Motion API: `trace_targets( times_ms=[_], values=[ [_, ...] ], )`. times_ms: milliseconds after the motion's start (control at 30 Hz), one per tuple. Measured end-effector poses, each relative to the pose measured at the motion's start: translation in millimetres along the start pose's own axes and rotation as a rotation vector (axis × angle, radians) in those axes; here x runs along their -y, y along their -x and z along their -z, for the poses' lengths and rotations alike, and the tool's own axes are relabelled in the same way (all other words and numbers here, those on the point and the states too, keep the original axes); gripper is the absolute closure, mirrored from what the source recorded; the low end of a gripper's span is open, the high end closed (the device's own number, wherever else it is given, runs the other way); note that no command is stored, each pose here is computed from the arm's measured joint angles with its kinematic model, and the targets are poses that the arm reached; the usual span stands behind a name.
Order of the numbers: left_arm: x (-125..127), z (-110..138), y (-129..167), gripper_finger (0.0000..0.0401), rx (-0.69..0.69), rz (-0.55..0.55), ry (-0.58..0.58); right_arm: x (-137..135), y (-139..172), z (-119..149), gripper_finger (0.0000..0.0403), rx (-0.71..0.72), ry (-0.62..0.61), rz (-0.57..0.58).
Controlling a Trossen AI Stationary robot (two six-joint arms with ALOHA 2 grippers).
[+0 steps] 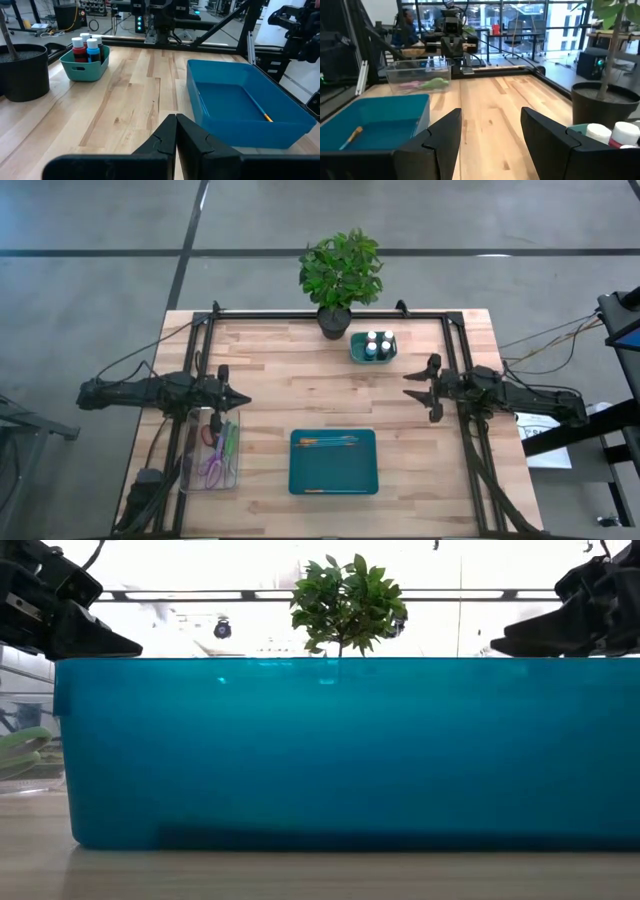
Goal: Pick & Place Paint Supplies
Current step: Return To Home Position
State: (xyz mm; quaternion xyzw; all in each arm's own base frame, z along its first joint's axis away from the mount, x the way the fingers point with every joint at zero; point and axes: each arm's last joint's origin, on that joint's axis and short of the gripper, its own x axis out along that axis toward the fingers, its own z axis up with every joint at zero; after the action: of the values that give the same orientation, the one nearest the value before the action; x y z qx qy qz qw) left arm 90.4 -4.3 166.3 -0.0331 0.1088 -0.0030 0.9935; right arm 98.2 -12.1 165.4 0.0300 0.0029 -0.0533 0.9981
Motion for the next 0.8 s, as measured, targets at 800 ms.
trace_targets(
  times_ms=[800],
  values=[
    [0.0,0.0,0.0,0.0382,0.0,0.0,0.0,0.0,0.0,0.0,0.0203,0.0,-0.017,-0.001]
  ],
)
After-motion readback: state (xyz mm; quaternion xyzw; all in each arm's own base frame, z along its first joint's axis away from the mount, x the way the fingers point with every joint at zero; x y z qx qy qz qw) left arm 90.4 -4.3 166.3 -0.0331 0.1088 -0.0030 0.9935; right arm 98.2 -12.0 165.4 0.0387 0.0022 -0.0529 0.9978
